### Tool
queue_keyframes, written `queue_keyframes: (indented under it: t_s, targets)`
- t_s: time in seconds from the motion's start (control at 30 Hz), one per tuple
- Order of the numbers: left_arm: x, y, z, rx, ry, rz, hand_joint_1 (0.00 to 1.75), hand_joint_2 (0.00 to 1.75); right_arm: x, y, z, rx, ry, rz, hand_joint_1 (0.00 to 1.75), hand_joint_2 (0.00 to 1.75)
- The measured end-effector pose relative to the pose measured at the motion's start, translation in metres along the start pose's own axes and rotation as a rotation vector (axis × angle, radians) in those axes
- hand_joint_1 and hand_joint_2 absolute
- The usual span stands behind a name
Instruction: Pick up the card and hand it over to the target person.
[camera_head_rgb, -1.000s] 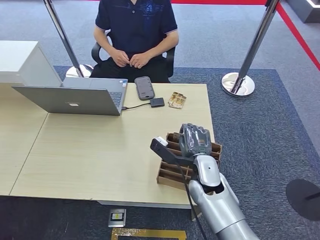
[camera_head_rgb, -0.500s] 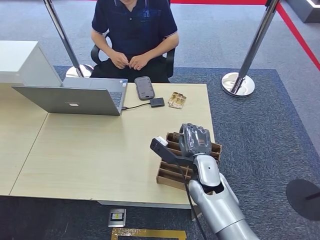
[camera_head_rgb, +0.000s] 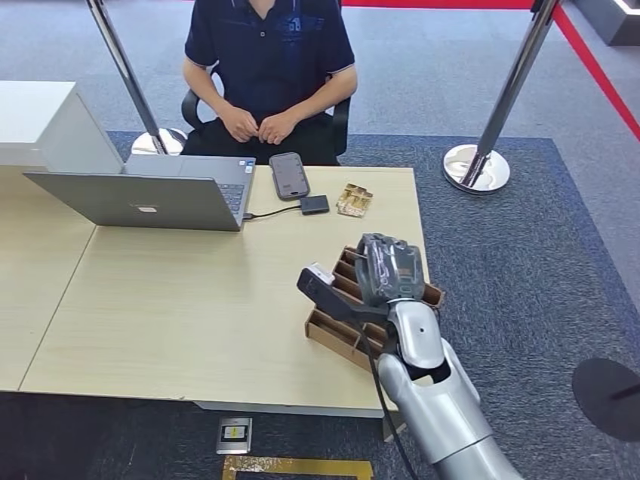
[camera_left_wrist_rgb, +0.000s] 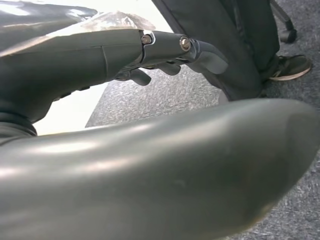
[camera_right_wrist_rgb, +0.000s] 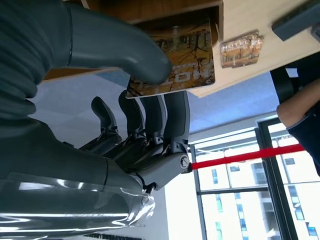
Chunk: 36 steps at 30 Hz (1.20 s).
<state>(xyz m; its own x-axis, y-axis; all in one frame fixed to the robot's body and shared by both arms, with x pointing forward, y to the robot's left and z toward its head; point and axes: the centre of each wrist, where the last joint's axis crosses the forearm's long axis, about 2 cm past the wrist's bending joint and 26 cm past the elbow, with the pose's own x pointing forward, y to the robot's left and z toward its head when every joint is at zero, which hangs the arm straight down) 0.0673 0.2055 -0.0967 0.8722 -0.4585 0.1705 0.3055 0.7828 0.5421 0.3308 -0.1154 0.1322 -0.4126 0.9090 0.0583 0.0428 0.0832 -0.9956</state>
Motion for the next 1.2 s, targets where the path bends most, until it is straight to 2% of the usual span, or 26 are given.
queue_keyframes:
  t_s: [0.23,0.4,0.53,0.87,1.2]
  targets:
    - [0.0,0.001,-0.001,0.003,-0.004,-0.003,0.0,0.0,0.003,-0.01,-0.002,-0.053,-0.02,0.003,1.34,1.75]
    - [0.0,0.002,-0.001,0.007,-0.008,-0.012,0.0,0.0,0.007,-0.042,-0.013,-0.162,-0.051,0.008,1.37,1.75]
    - [0.0,0.003,-0.002,0.013,-0.014,-0.018,0.0,0.0,0.009,-0.074,-0.04,-0.216,-0.062,0.031,1.41,1.75]
    - [0.001,0.003,-0.002,0.008,-0.042,-0.031,0.0,0.0,0.012,-0.116,-0.099,-0.182,-0.019,0.054,1.44,1.75]
    - [0.002,0.003,-0.002,0.005,-0.04,-0.022,0.0,0.0,0.017,-0.116,-0.121,-0.048,0.036,0.097,1.4,1.75]
